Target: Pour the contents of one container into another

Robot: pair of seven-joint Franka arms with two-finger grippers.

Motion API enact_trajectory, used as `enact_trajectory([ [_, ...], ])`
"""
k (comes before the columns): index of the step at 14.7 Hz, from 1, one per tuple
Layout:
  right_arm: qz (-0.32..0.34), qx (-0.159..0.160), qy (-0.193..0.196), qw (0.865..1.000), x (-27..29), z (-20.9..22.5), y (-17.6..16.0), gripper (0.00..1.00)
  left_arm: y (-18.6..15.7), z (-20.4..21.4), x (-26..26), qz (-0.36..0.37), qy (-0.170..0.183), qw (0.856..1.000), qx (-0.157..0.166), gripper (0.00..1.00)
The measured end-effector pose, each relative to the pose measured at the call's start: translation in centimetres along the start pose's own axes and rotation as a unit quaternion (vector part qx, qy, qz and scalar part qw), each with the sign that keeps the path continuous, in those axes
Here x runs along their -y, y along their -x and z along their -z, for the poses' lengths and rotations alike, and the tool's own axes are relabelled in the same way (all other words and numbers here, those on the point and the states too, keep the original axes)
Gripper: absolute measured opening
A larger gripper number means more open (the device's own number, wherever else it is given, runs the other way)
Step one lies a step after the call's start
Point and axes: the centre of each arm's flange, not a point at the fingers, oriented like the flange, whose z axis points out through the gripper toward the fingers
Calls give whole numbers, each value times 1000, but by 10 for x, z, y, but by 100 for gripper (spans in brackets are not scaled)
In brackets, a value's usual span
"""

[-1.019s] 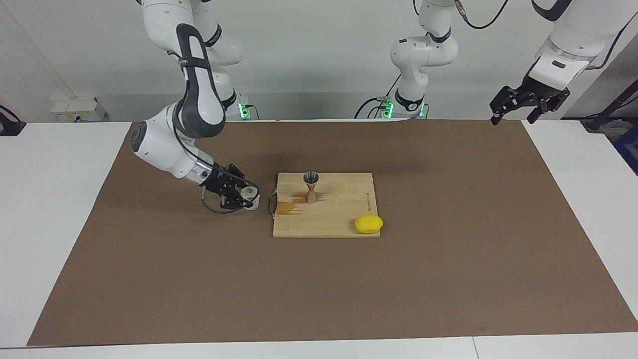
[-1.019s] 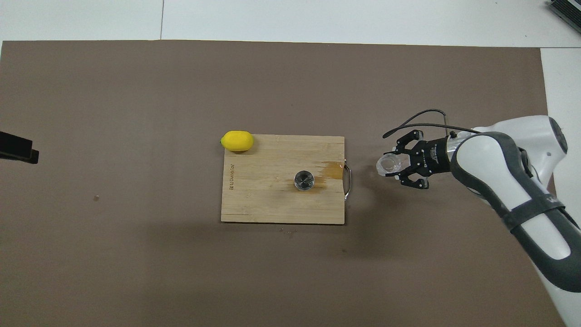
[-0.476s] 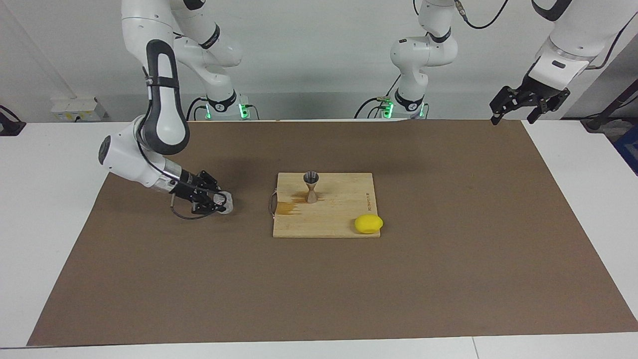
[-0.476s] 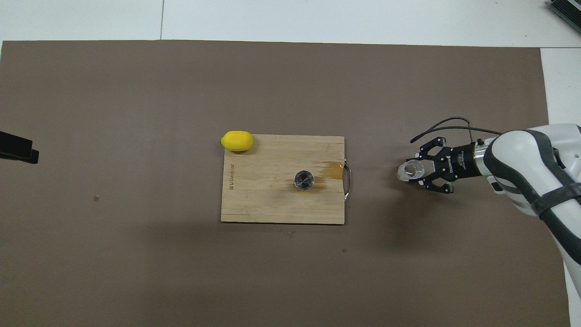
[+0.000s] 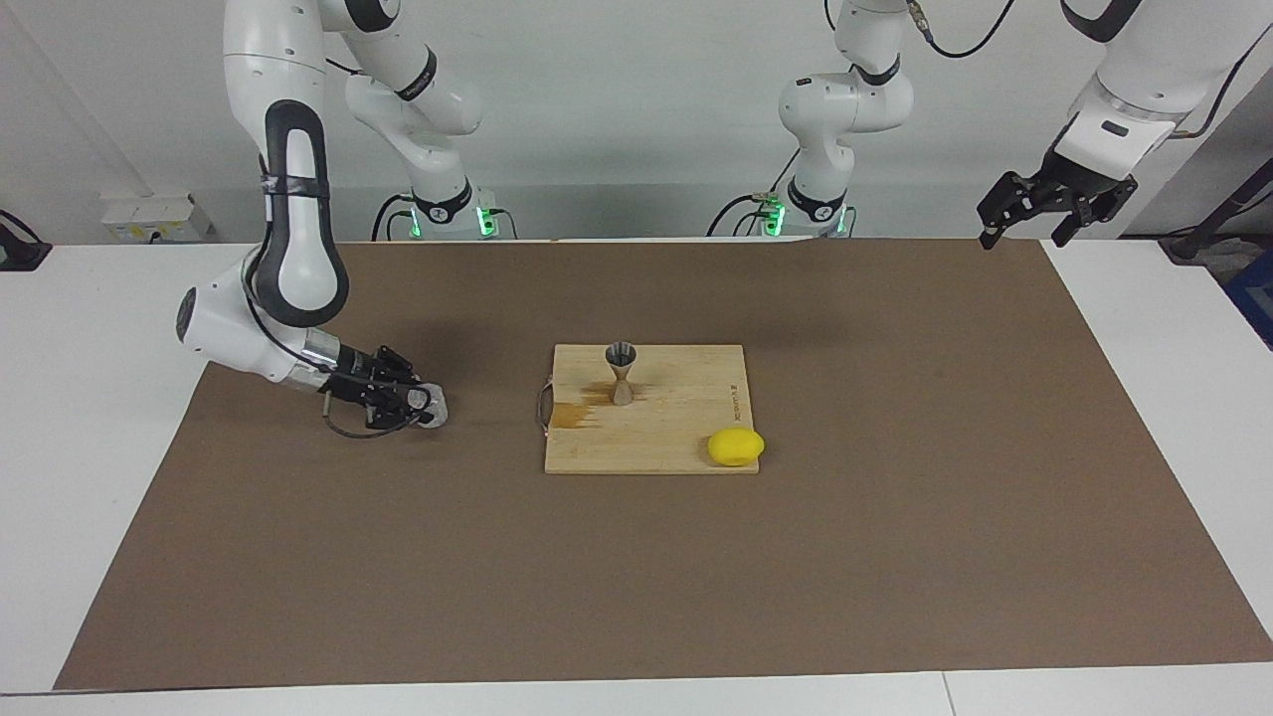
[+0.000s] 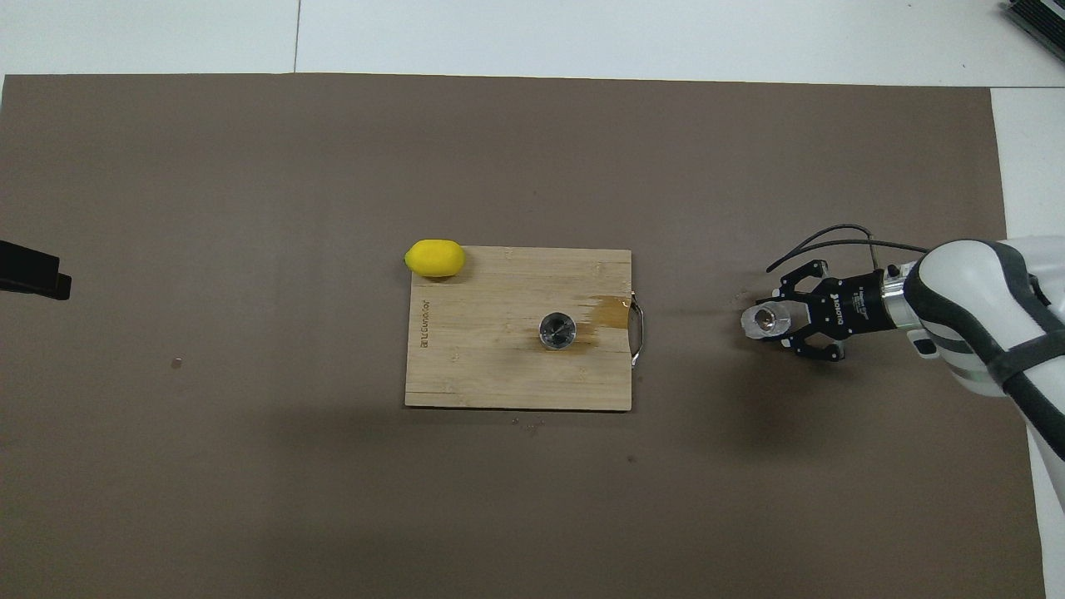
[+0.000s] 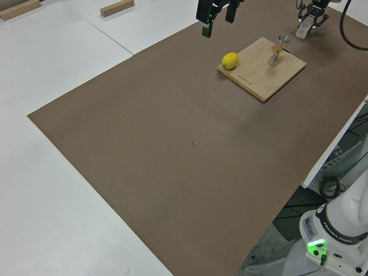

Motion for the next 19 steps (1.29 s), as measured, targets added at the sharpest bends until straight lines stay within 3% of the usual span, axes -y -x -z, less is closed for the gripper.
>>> enact_trajectory([
  [5,1,-6,-17,1000,1,18,-2,99,0,0,0,4,0,1000,0,100],
  [9,47,-57,-21,997,-4,64,7,100,0,0,0,4,0,1000,0,100],
  [12,132,-103,-2,986,-6,86,31,100,0,0,0,4,0,1000,0,100],
  [15,250,-156,57,954,-2,84,63,100,0,0,0,4,0,1000,0,100],
  [19,397,-207,144,882,7,56,127,100,0,0,0,4,0,1000,0,100],
])
